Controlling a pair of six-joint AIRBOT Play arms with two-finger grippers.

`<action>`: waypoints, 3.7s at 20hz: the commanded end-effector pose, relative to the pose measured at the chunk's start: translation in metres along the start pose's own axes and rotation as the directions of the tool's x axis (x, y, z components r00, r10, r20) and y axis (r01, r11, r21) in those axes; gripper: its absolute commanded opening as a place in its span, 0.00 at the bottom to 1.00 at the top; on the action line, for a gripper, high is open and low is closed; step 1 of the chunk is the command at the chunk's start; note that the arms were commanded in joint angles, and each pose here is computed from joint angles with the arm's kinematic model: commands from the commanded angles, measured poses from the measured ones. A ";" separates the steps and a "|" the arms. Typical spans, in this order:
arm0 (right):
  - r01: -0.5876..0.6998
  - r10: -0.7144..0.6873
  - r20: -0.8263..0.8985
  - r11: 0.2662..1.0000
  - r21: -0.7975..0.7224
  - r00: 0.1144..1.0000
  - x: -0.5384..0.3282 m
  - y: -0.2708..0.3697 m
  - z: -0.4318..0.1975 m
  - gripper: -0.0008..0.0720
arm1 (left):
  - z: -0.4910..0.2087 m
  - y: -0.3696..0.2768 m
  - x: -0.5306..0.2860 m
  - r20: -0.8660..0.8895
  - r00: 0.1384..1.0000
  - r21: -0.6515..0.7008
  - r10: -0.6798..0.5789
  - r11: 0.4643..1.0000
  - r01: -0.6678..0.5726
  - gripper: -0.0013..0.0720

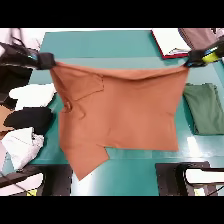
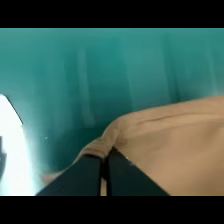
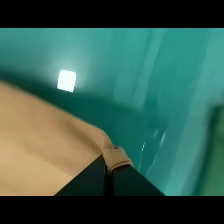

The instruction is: Fold the shirts.

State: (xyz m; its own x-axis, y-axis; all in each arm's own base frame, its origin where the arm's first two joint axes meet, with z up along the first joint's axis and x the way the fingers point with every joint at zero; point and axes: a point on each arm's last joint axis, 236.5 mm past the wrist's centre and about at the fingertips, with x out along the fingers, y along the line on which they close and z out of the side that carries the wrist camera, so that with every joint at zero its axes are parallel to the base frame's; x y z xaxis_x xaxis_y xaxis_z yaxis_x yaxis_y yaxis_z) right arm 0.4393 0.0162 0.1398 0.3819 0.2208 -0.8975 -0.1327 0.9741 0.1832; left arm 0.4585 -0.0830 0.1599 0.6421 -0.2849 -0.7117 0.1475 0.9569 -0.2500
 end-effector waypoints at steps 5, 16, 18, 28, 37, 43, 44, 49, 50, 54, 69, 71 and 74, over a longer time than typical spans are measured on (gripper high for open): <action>-0.025 0.026 -0.005 0.995 0.101 1.000 0.096 -0.026 0.029 0.04 | -0.018 0.037 0.104 -0.034 0.999 -0.080 0.025 0.996 -0.028 0.05; -0.013 0.030 -0.152 0.994 0.112 0.988 0.126 -0.029 -0.076 0.04 | -0.137 0.056 0.103 -0.404 0.914 -0.070 -0.043 0.997 0.016 0.05; -0.012 0.035 -0.168 0.991 0.135 0.985 0.134 -0.028 -0.088 0.04 | -0.158 0.059 0.106 -0.447 0.893 -0.080 -0.042 0.997 0.007 0.05; -0.116 0.127 -0.040 0.972 0.203 0.991 0.053 -0.003 -0.094 0.63 | -0.196 0.052 0.004 -0.490 0.872 -0.121 0.007 0.990 -0.076 0.77; -0.094 0.078 0.084 0.976 0.197 0.993 0.023 0.009 -0.133 0.63 | -0.367 0.029 -0.035 -0.648 0.758 -0.300 -0.075 0.940 -0.163 0.77; -0.097 0.079 0.100 0.977 0.192 0.992 0.018 0.011 -0.131 0.63 | -0.391 -0.004 -0.009 -0.594 0.777 -0.432 -0.210 0.898 -0.088 0.77; -0.110 0.091 0.104 0.975 0.196 0.990 0.018 0.014 -0.130 0.63 | -0.392 -0.012 -0.006 -0.587 0.779 -0.426 -0.220 0.902 -0.066 0.77; -0.133 0.127 0.044 0.973 0.189 0.991 0.017 0.019 -0.145 0.63 | -0.376 -0.035 -0.007 -0.567 0.783 -0.389 -0.254 0.921 0.017 0.07; -0.116 0.117 0.008 0.973 0.202 0.993 0.017 0.012 -0.155 0.63 | -0.369 -0.037 -0.009 -0.560 0.788 -0.382 -0.257 0.924 0.030 0.05; 0.026 0.057 -0.229 0.939 0.343 0.972 0.033 -0.038 -0.239 0.63 | -0.339 -0.041 -0.014 -0.526 0.813 -0.335 -0.249 0.940 0.071 0.05; -0.104 0.319 -0.363 0.857 0.504 0.876 0.122 -0.003 -0.312 0.37 | -0.316 -0.039 -0.022 -0.505 0.836 -0.264 -0.216 0.960 0.089 0.05; -0.099 0.278 -0.374 0.896 0.433 0.885 0.114 -0.004 -0.304 0.14 | -0.306 -0.036 -0.038 -0.475 0.861 -0.227 -0.183 0.970 0.081 0.05; -0.056 0.186 -0.374 0.942 0.331 0.909 0.078 -0.012 -0.297 0.04 | -0.316 -0.039 -0.076 -0.476 0.863 -0.222 -0.167 0.973 0.065 0.05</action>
State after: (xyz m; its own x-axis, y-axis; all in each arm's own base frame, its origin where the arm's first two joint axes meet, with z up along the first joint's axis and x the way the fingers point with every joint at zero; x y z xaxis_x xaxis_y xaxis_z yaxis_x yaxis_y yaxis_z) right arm 0.2052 0.0118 -0.0746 -0.0081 0.4153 -0.9096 0.2320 0.8856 0.4023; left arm 0.1902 -0.1250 0.0018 0.1796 -0.4585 -0.8703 0.0272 0.8867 -0.4615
